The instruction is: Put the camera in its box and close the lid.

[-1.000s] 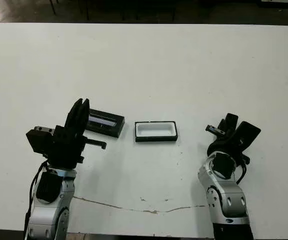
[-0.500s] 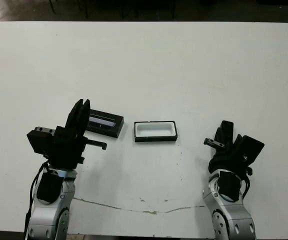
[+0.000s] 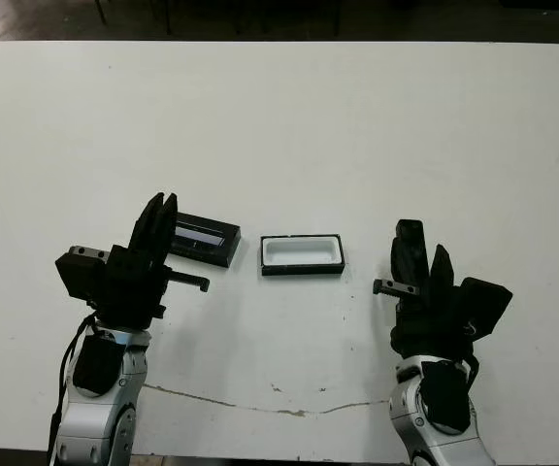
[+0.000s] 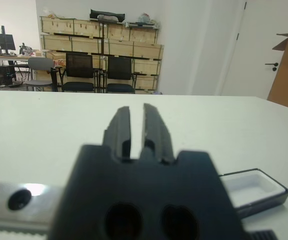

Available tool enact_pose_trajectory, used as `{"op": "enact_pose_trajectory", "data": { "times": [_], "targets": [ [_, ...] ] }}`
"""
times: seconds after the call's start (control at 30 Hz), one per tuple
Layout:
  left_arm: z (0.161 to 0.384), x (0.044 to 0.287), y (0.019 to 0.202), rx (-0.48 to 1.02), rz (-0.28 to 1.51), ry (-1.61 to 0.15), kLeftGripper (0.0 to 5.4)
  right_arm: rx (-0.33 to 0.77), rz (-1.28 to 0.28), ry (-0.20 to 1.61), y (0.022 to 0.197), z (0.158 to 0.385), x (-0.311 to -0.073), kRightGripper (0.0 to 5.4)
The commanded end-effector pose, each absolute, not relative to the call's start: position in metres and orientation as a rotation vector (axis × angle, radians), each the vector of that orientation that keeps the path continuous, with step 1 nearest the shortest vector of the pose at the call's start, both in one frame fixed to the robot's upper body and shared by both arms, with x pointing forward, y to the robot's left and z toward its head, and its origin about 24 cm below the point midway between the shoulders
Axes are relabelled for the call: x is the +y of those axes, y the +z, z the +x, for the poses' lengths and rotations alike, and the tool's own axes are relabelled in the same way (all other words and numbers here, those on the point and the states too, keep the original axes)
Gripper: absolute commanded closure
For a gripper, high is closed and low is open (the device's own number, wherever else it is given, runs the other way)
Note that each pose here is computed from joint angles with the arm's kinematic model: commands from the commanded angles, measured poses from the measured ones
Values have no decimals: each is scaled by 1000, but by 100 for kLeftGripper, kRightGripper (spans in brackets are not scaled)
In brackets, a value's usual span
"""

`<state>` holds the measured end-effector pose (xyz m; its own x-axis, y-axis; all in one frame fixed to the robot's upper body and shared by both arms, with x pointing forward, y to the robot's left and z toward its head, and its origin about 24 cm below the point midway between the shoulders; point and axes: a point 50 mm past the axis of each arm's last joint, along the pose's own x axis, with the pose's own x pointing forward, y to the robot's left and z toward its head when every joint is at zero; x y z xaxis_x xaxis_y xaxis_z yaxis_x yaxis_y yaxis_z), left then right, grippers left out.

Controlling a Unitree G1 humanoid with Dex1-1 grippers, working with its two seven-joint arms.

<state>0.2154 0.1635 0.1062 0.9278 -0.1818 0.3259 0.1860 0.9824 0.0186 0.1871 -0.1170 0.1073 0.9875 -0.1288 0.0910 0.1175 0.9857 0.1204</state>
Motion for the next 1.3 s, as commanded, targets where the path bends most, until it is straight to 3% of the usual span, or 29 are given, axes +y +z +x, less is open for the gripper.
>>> {"op": "enact_pose_trajectory", "data": {
  "times": [0.03, 0.3, 0.53, 0.7, 0.97, 1.3],
  "targets": [
    [214, 166, 99, -296, 2, -186, 540, -81, 117, -49, 111, 186, -120, 492],
    [213, 165, 98, -294, -3, -183, 540, -43, 72, 223, 129, 201, -144, 492],
    [213, 164, 97, -302, -3, -184, 540, 69, -69, 499, 150, 231, -176, 492],
    [213, 162, 96, -282, -16, -178, 540, 166, -144, 696, 162, 253, -186, 492],
    [213, 161, 96, -283, -13, -161, 540, 284, -286, 978, 178, 276, -187, 492],
    [211, 159, 98, -268, -5, -137, 540, 412, -437, 1187, 183, 299, -172, 492]
  ]
}}
